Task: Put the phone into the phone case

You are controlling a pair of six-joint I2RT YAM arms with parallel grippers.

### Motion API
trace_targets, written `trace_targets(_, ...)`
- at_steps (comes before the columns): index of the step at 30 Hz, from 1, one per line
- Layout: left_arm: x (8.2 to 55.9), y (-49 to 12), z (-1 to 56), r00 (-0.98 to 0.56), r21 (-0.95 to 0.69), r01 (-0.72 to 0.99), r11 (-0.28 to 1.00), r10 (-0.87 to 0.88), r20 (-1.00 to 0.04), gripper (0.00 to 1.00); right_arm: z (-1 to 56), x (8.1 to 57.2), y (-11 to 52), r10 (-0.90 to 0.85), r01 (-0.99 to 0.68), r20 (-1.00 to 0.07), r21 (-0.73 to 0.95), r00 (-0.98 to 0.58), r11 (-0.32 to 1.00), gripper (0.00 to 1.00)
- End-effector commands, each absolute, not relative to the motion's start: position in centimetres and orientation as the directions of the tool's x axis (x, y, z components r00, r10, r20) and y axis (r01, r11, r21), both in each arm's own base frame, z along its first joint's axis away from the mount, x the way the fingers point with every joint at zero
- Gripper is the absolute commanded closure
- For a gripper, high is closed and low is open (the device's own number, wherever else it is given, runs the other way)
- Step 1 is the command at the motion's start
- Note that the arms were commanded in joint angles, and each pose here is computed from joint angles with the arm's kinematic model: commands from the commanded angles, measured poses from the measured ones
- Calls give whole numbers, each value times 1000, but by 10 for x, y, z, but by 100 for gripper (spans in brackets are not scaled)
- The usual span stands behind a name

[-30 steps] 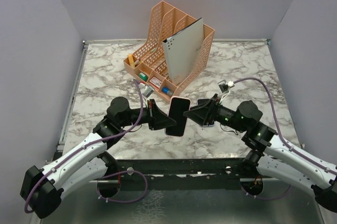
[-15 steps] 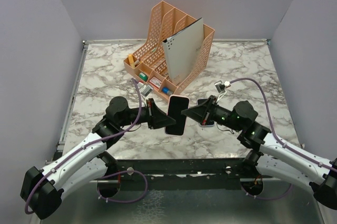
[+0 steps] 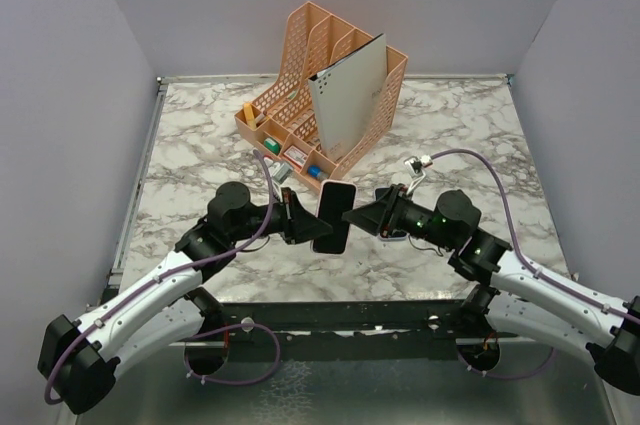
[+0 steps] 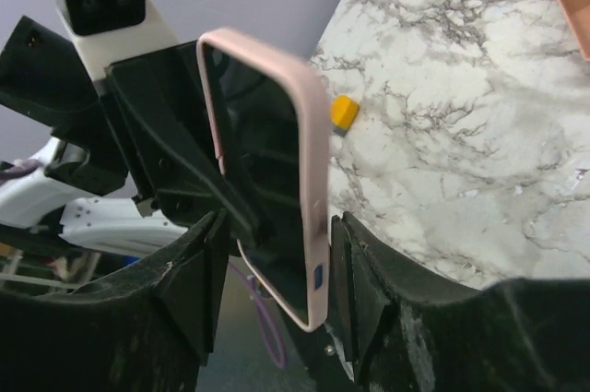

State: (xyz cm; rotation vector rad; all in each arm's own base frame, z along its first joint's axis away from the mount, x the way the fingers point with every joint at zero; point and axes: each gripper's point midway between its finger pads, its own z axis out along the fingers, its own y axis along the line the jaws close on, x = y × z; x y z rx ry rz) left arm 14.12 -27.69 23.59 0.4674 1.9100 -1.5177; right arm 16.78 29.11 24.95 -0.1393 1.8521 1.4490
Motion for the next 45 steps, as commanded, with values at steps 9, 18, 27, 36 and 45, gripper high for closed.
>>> trace_targets(9,190,-246,198,-742,-712,381,590,-265,-616,100,203,174,259,374,-356,-598,761,-709,542,0)
trace_targets(18,194,-226,124,-804,-736,99,669,-382,-455,100,184,169,243,336,-314,-603,720,-723,618,0)
trace_targets(27,202,-233,109,-876,-809,40,587,-369,-311,100,185,174,230,316,-311,-650,663,-692,681,0)
trace_targets(36,204,-240,107,-890,-847,22,531,-376,-258,100,180,176,223,323,-287,-654,648,-684,706,0)
trace_targets(45,197,-228,76,-896,-799,-55,599,-382,-226,86,171,179,219,331,-234,-640,634,-694,737,0)
